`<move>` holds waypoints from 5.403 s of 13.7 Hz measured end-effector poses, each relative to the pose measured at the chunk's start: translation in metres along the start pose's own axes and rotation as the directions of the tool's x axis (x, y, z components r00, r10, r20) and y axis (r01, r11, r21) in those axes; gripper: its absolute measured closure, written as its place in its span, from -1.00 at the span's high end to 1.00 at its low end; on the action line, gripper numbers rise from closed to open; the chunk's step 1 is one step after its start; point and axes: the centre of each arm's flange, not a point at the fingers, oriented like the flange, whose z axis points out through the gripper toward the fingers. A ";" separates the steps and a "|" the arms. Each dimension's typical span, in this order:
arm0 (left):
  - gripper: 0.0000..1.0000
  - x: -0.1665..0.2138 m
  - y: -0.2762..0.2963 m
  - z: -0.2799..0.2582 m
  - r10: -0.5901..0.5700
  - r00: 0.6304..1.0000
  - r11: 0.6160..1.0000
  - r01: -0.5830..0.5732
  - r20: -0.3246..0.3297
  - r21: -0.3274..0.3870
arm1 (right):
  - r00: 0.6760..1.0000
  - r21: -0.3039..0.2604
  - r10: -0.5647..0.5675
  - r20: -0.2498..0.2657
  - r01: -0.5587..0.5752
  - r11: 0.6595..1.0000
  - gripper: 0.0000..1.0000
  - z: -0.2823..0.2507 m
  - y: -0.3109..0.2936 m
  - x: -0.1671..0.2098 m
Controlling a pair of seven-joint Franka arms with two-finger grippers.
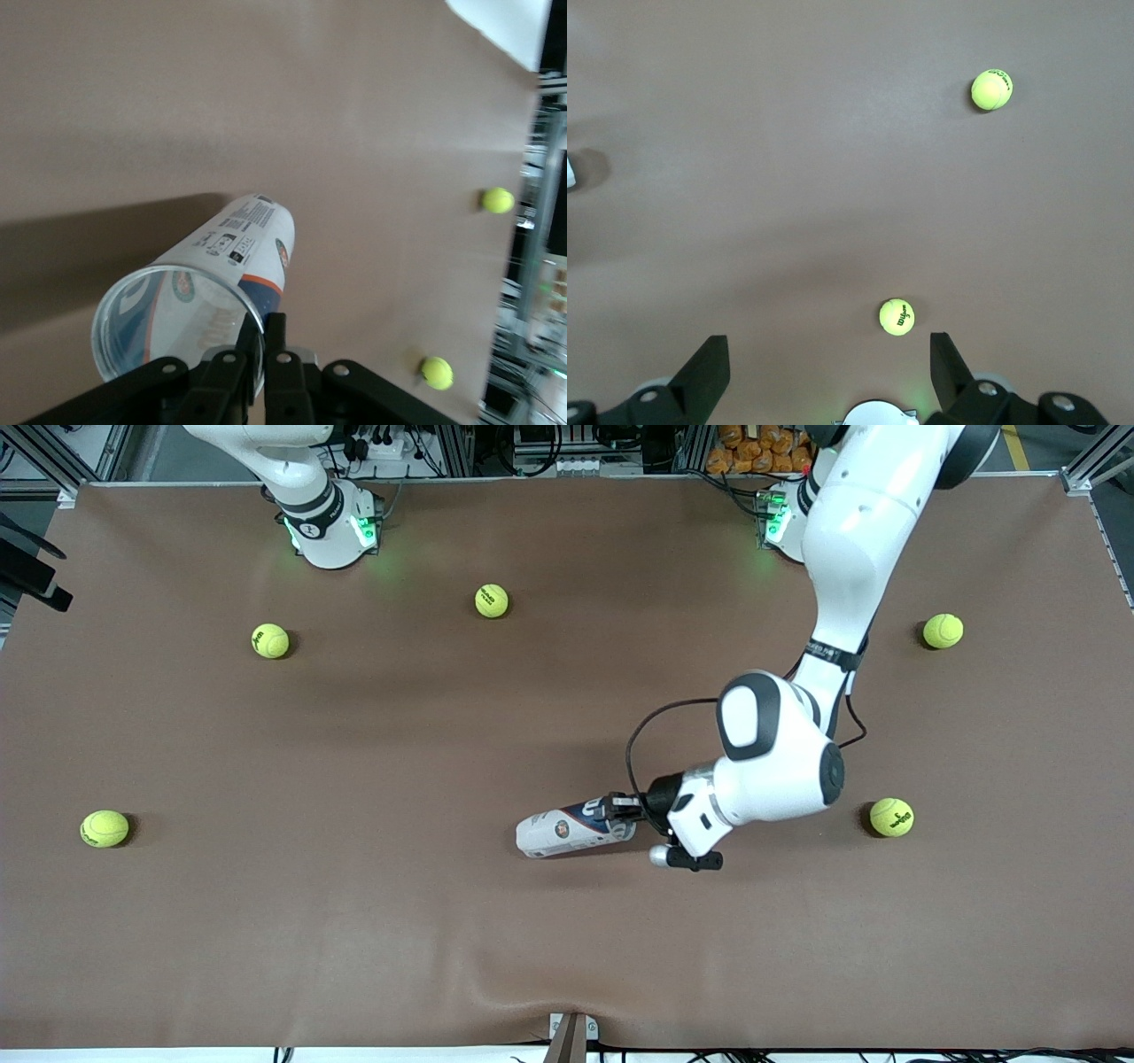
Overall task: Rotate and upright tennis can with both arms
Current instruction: 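Lift the can with the left gripper and rotate it upright, then lower the upright can onto the table with the left gripper, then open the left gripper and draw it back from the can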
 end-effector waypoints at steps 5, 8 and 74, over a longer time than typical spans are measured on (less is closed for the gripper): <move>-0.89 -0.066 0.107 -0.024 -0.118 0.985 0.952 0.149 -0.129 0.268 | 1.000 0.000 -0.002 -0.003 0.002 1.000 1.00 0.000 -0.001 0.000; -0.89 -0.105 0.140 -0.006 -0.211 0.962 0.890 0.263 -0.175 0.372 | 1.000 0.000 -0.004 -0.003 0.004 1.000 1.00 0.000 -0.002 0.000; 1.00 -0.094 0.143 -0.155 -0.126 0.933 0.774 0.305 -0.338 0.555 | 1.000 0.000 -0.003 -0.005 0.003 1.000 1.00 -0.001 -0.002 0.000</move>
